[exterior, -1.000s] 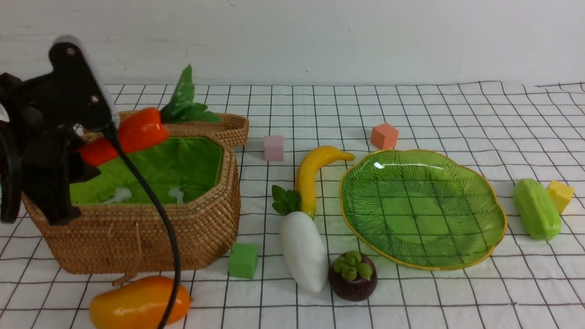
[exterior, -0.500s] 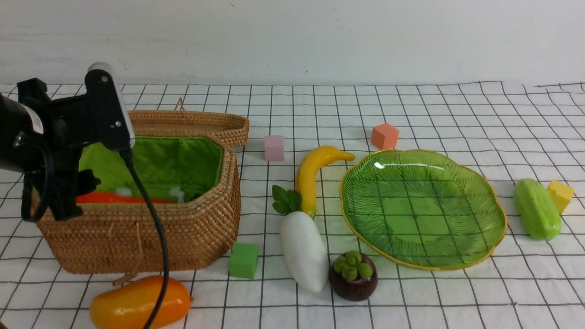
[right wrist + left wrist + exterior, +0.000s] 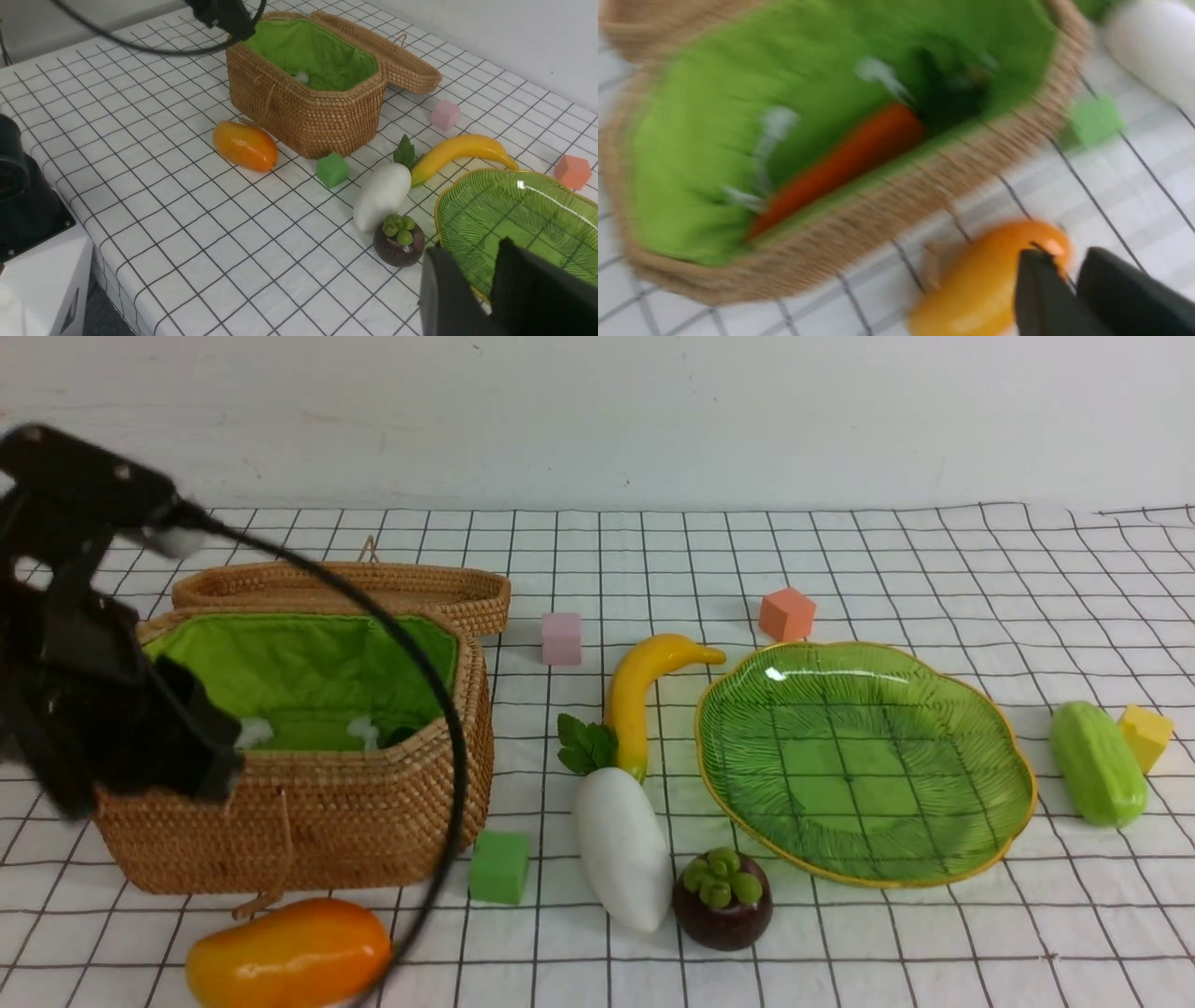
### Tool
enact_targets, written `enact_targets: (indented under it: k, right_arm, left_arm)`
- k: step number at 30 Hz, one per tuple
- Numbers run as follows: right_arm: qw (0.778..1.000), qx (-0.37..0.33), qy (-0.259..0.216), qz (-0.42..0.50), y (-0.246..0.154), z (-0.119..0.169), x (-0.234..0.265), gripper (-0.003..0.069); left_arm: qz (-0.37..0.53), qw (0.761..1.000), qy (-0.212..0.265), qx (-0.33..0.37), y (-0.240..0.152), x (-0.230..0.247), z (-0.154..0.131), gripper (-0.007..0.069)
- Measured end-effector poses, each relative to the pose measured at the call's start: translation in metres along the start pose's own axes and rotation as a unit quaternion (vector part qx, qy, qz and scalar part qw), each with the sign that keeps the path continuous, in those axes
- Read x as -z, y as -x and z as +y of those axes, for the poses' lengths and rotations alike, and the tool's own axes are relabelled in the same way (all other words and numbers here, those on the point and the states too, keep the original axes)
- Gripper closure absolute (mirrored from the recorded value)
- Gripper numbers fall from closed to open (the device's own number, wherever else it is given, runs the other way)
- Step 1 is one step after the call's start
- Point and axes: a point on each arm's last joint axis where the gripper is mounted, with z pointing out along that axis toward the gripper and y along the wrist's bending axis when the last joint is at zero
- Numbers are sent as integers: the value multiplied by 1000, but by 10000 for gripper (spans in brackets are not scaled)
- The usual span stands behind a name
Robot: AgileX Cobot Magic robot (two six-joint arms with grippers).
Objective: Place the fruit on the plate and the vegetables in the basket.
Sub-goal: Grab the mango with your left arm and place it on the right plate
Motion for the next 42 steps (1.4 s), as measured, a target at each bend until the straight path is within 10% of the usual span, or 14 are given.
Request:
enact_targets:
  k: [7, 21, 42]
  right_arm:
    - [1000, -8, 17, -4, 1, 3, 0, 466]
    - [1000, -10, 22, -4, 1, 4, 0, 466]
    - [999, -12, 37, 19, -3, 7, 0, 466]
  left_arm:
    - [98, 984, -80, -126, -53, -17, -55, 603]
    - [107, 969, 16, -224, -63, -77, -48, -13]
    - [174, 964, 34, -198, -71, -127, -47, 93]
